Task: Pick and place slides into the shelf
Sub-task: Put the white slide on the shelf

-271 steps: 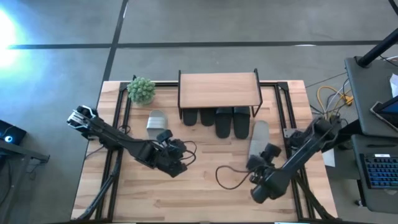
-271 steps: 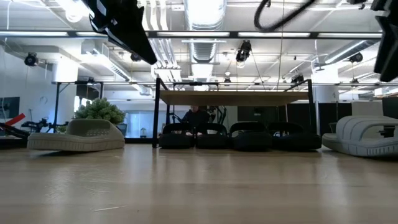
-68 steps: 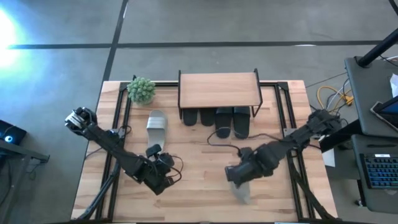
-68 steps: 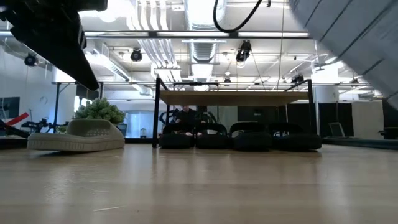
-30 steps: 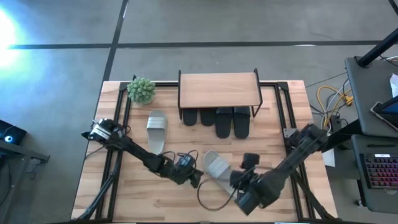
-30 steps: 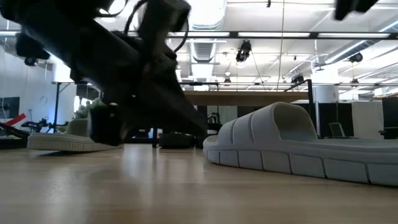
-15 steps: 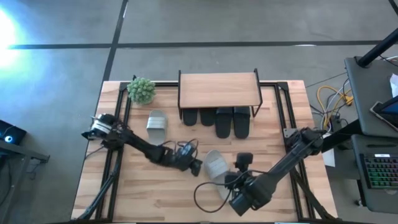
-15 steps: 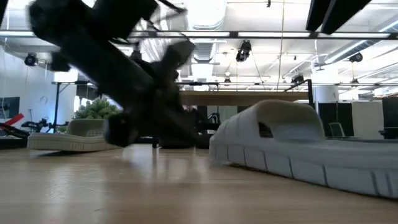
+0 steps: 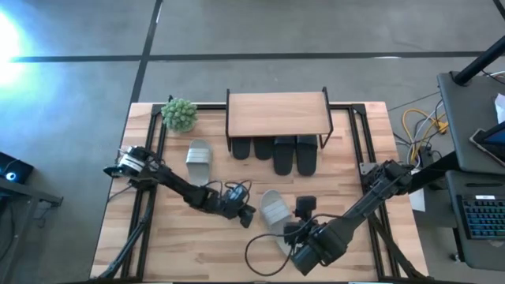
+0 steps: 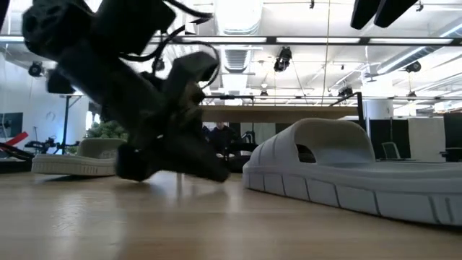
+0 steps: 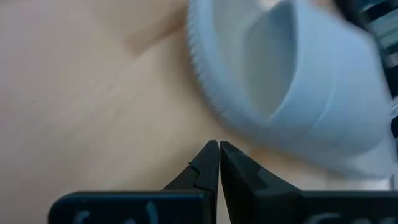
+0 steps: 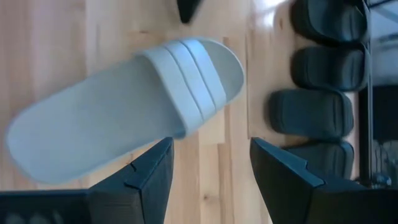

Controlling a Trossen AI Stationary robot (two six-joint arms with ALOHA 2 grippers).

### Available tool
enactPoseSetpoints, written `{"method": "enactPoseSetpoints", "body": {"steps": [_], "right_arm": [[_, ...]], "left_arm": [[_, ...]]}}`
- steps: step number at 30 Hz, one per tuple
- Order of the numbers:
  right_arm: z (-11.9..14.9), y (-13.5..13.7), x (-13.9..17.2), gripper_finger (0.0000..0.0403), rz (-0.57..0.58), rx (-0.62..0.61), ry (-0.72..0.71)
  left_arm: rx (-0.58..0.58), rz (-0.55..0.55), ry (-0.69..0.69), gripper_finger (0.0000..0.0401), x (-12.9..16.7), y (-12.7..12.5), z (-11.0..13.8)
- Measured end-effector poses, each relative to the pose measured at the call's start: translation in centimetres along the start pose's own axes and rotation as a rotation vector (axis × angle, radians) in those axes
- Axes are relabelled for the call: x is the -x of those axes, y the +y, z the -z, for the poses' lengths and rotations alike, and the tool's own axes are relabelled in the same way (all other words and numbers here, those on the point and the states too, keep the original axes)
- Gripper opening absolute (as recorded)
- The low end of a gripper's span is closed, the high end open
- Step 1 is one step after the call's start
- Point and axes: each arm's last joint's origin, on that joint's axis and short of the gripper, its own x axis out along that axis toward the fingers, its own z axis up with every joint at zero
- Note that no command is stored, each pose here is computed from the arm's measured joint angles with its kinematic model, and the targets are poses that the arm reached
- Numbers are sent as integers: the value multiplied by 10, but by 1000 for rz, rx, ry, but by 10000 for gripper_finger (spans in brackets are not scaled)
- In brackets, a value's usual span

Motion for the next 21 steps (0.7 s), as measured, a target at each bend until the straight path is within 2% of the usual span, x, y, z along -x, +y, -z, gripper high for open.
{"method": "enactPoseSetpoints", "body": {"steps": [3,9,12,16,21], "right_arm": [[-2,2,-2,203,-16,20,-22],[-7,4,-5,203,-39,10,-56],[-9,4,-8,203,-38,4,-54],[-10,4,-12,203,-52,-8,-51],[-10,7,-21,203,-65,-21,-55]], "left_arm": [[-8,33,-24,0,-9,-3,-11],[-23,-9,-71,0,-24,10,-34],[-34,-18,-39,0,-23,15,-40],[-49,-10,3,0,-4,10,-40],[-109,-20,55,0,33,-1,-27]]}}
